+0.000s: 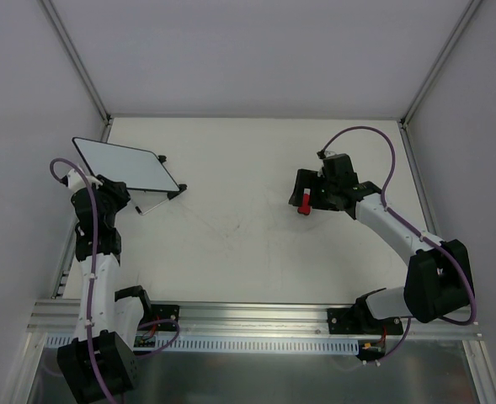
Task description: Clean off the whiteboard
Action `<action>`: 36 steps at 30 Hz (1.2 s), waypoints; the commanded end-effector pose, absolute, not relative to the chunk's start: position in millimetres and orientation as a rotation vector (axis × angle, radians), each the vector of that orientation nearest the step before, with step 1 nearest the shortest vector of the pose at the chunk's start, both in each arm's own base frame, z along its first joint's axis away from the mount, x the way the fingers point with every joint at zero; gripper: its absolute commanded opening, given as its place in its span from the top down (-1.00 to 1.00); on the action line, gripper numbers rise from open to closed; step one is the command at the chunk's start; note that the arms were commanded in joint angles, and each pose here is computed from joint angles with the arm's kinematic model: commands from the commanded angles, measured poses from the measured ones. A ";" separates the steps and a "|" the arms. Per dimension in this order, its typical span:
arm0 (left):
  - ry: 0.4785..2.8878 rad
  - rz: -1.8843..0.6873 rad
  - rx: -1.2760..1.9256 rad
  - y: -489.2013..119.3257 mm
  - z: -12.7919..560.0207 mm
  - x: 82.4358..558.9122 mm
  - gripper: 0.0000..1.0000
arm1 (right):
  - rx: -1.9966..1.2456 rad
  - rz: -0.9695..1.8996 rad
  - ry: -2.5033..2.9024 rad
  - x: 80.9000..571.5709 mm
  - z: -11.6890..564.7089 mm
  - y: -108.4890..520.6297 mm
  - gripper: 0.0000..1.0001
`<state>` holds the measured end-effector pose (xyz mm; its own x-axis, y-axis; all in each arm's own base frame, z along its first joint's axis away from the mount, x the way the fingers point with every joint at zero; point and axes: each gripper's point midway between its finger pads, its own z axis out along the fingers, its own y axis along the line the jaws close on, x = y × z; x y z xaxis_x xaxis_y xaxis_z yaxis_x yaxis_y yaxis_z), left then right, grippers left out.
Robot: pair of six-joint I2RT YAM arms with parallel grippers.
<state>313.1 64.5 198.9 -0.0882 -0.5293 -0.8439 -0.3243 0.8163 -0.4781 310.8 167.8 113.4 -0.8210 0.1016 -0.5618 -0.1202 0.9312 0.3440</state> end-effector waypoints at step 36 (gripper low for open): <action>1.751 -0.204 -0.458 39.6 193.0 307.5 0.00 | 0.007 0.517 2.496 312.4 106.3 170.5 -0.98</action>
<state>302.7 47.6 172.6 -0.1951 -0.4395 -0.8768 -0.2571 0.8856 -0.3867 308.8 168.7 106.1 -0.8345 0.1023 -0.5414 -0.1117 0.9308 0.3480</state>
